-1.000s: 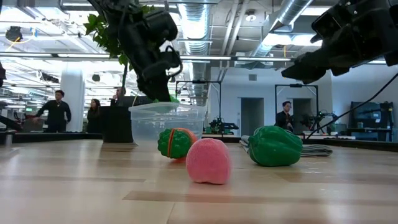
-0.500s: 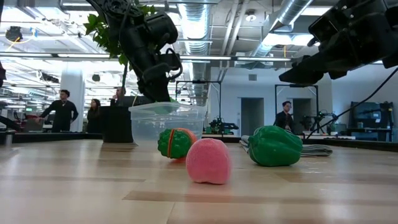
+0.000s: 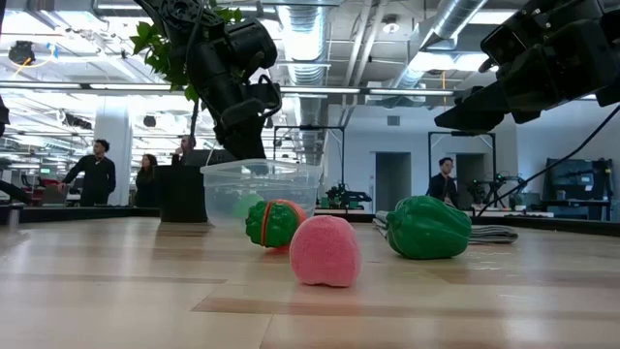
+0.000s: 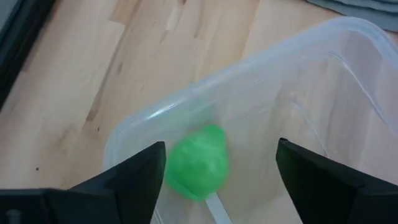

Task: Pick and placing Produce into tupperware
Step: Put the red strawberry into the transparent bin

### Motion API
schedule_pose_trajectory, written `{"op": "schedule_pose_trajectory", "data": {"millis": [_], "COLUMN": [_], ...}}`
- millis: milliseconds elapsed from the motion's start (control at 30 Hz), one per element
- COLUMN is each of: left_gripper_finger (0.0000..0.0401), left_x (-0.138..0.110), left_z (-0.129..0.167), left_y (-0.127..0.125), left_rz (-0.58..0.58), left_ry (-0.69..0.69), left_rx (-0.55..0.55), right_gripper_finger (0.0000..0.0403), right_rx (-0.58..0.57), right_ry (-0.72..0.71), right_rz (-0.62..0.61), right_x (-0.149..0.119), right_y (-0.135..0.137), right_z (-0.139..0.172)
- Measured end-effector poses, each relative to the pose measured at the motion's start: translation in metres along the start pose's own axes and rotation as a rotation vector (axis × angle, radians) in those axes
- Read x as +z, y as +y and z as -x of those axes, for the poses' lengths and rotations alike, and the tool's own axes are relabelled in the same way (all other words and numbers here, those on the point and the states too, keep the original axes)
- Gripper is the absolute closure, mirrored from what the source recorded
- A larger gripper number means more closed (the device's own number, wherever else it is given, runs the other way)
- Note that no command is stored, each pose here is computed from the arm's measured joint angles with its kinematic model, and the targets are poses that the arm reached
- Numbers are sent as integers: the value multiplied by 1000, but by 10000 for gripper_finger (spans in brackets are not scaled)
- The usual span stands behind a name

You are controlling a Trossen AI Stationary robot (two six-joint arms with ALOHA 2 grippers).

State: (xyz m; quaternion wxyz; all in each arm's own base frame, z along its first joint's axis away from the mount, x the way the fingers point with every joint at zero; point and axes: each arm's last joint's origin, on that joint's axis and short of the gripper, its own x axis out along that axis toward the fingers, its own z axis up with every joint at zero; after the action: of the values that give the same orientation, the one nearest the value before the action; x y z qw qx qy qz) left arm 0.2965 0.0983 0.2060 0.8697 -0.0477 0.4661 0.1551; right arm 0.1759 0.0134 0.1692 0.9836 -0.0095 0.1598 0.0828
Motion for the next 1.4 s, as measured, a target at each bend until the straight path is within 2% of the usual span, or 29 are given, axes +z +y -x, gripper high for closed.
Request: {"op": "schedule_pose_trajectory", "data": {"millis": [233, 467, 667, 933, 1133, 1400], "left_gripper_finger": [94, 94, 94, 94, 94, 94], "left_x": [18, 17, 4, -15, -40, -75], "left_z": [21, 52, 85, 129, 141, 141], "left_y": [-6, -36, -69, -107, -119, -140], "left_rz": [-31, -88, -129, -170, -137, -102], "left_ry": [-31, 59, 63, -82, -133, -145], "left_rx": [-97, -189, -108, -28, 17, 25], "right_gripper_finger": [85, 85, 85, 85, 85, 85], "right_rx": [0, 0, 0, 1, 12, 43], "right_ry": [5, 11, 12, -4, -12, -24], "right_rz": [-1, -2, -2, -12, -23, -11], "right_x": [0, -1, -1, 0, 1, 2], "right_y": [0, 0, 0, 0, 2, 7], "right_z": [0, 0, 0, 0, 0, 0]}}
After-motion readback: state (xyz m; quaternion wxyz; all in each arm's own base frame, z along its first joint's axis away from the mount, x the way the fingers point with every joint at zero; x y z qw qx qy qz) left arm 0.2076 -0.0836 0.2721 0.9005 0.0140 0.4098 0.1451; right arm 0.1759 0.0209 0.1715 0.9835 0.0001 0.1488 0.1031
